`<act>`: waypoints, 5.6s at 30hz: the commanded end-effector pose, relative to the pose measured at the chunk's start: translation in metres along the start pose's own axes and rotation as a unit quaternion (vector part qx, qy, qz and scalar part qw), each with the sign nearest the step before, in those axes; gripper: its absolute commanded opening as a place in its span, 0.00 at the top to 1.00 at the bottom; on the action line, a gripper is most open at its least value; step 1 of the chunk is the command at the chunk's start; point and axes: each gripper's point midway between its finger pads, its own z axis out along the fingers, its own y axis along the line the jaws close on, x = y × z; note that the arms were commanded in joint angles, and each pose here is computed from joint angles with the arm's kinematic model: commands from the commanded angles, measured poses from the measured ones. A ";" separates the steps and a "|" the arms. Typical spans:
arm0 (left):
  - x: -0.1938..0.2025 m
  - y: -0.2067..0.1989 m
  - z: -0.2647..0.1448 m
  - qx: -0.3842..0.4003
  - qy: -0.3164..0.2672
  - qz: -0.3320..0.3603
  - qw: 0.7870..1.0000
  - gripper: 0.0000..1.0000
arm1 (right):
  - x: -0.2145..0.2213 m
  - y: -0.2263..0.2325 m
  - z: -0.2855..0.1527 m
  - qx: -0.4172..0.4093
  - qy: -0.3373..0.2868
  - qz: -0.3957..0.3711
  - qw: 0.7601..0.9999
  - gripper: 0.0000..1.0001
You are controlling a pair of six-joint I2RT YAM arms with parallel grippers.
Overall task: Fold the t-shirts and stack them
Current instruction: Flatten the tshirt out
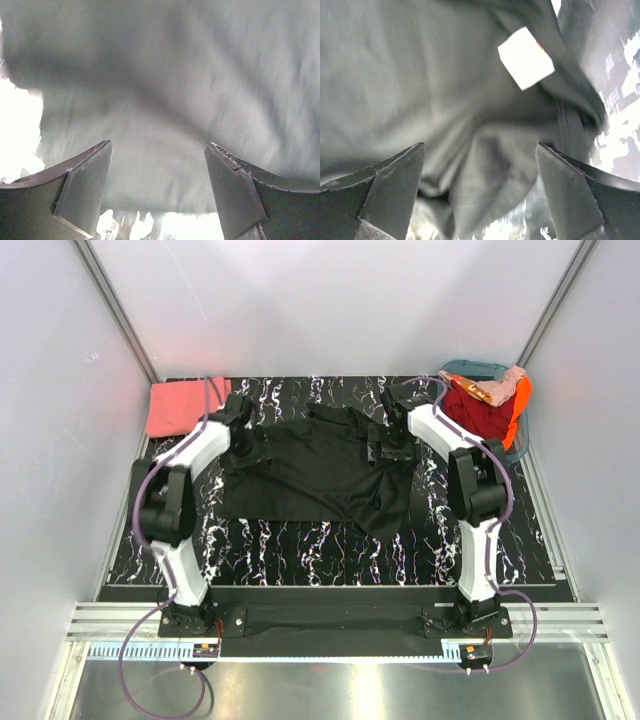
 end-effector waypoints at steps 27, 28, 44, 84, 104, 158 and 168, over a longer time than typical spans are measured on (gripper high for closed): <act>0.081 0.108 -0.042 -0.014 -0.026 -0.250 0.968 0.47 | 0.141 0.008 -0.152 -0.177 -0.041 0.051 0.982 0.23; 0.080 0.108 -0.041 -0.012 -0.026 -0.252 0.967 0.48 | 0.142 0.007 -0.151 -0.176 -0.039 0.050 0.982 0.23; 0.092 0.116 -0.016 -0.038 0.001 -0.271 0.962 0.69 | 0.149 0.011 -0.139 -0.186 -0.019 0.056 0.981 0.33; 0.098 0.116 -0.036 -0.009 -0.026 -0.210 0.977 1.00 | 0.216 -0.014 -0.009 -0.089 0.057 0.345 0.933 0.61; 0.099 0.114 -0.036 -0.006 -0.023 -0.209 0.978 1.00 | 0.211 -0.027 0.007 -0.056 0.054 0.328 0.942 0.77; -0.069 0.016 -0.571 0.179 -0.595 0.018 0.783 1.00 | 0.001 -0.032 -0.626 -0.230 -0.670 0.051 0.704 1.00; -0.135 -0.009 -0.579 0.185 -0.632 0.001 0.752 1.00 | -0.069 -0.029 -0.628 -0.208 -0.699 0.043 0.683 1.00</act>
